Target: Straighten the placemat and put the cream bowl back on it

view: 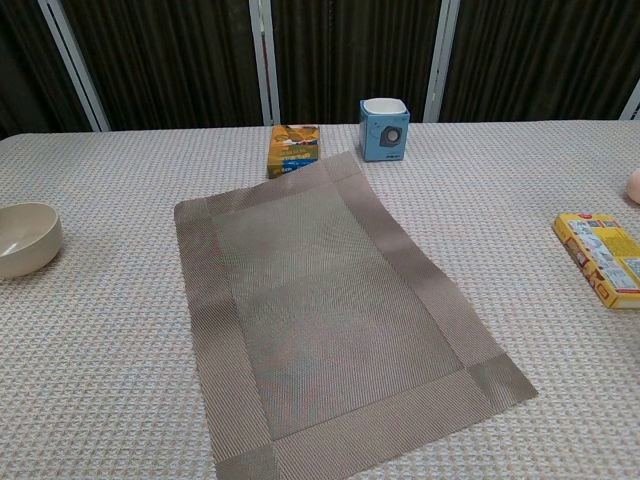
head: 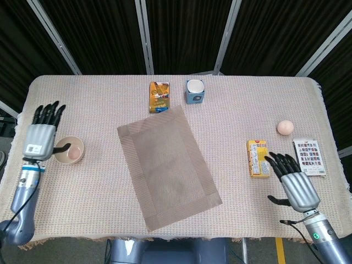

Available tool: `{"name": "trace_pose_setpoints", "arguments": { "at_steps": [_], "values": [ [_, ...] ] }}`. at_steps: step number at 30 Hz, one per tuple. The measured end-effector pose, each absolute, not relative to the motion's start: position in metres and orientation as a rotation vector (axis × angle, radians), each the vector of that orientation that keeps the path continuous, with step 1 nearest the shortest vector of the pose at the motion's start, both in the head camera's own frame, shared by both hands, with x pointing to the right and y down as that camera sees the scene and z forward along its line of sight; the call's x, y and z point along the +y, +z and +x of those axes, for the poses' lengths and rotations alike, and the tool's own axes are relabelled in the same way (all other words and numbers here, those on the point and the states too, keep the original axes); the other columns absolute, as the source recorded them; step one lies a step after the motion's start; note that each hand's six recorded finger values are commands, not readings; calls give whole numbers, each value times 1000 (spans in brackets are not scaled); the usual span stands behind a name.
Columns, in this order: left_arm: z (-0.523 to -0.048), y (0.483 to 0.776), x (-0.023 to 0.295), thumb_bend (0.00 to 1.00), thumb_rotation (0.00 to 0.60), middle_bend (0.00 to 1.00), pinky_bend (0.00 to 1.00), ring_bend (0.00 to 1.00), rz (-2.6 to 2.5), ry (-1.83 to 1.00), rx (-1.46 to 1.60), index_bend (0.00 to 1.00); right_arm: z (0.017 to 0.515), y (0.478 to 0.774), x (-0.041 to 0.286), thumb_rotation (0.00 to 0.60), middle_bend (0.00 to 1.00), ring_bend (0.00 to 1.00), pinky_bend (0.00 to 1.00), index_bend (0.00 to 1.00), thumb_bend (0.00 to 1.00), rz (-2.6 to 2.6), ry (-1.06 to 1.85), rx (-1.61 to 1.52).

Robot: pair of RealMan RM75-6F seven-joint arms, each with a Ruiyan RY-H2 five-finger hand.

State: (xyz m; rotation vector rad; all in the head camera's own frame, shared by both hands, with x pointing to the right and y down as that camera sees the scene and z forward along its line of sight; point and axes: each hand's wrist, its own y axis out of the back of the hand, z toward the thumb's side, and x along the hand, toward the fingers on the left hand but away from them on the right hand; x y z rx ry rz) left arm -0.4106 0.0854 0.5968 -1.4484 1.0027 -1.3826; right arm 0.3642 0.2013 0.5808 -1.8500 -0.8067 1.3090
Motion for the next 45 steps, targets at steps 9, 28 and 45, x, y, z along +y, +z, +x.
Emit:
{"name": "trace_pose_setpoints", "arguments": {
  "at_steps": [9,28,45],
  "values": [
    [-451,540,147,0,600,0,0,0,-1355,-1548,1074,0,316,620,204,600,0,0,0,61,0,-1994,1169,-558],
    [-469,530,169,0,600,0,0,0,-1329,-1570,1093,0,241,682,236,600,0,0,0,68,0,-2045,1033,-296],
    [-471,538,167,0,600,0,0,0,-1346,-1588,1080,0,222,698,232,600,0,0,0,69,0,-2034,1031,-295]
  ]
}}
